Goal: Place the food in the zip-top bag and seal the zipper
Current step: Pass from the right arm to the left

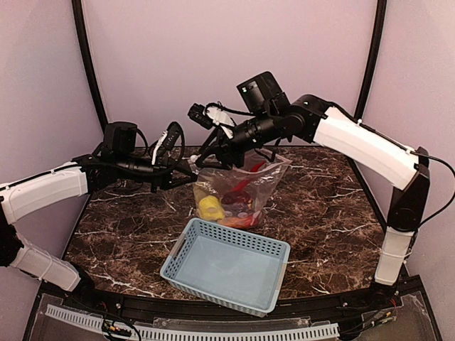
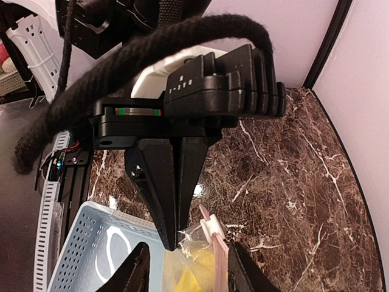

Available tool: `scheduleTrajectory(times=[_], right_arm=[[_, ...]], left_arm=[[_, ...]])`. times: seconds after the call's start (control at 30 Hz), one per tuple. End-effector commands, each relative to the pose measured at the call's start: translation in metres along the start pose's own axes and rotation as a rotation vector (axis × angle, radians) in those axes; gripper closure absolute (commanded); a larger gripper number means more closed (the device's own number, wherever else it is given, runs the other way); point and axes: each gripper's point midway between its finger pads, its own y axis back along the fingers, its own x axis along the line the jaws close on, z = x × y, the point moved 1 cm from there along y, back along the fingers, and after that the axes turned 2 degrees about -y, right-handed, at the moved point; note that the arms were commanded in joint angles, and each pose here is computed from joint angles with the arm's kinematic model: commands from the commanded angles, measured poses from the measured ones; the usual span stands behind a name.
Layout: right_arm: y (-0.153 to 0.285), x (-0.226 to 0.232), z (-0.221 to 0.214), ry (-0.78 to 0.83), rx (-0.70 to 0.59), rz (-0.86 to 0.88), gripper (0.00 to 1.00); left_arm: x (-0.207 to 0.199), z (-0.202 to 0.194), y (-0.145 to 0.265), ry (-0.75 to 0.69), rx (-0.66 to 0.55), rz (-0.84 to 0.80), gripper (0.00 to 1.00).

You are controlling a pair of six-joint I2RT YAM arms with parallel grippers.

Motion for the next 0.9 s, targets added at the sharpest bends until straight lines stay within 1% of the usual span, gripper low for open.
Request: scheduleTrajectory(times=[0.0,0.27,0.63,0.73,0.87], right_arm=[[-0.005,-0.006,0.003,0.026,0.007,-0.011,0.59],[-0.012,-0.010,0.006,0.051,0.017,-0.003,0.59],[-0.021,-0.015,0.000,0.063,0.052,-0.002,0.59],[-0.023,-0.013,-0.005,0.052,0.064,0.012,0.62],[-0.023,-0.013,-0.006,0.053,0.069,0.012,0.71]], left_arm=[[-0.006,-0.004,0.002,0.001,0.007,-0.037,0.99],[-0.006,-0.005,0.000,0.006,0.010,-0.047,0.99],[-0.006,-0.005,0.001,0.006,0.010,-0.047,0.99],[-0.006,-0.005,0.001,0.006,0.010,-0.045,0.99],[-0.006,-0.005,0.000,0.008,0.013,-0.042,0.99]])
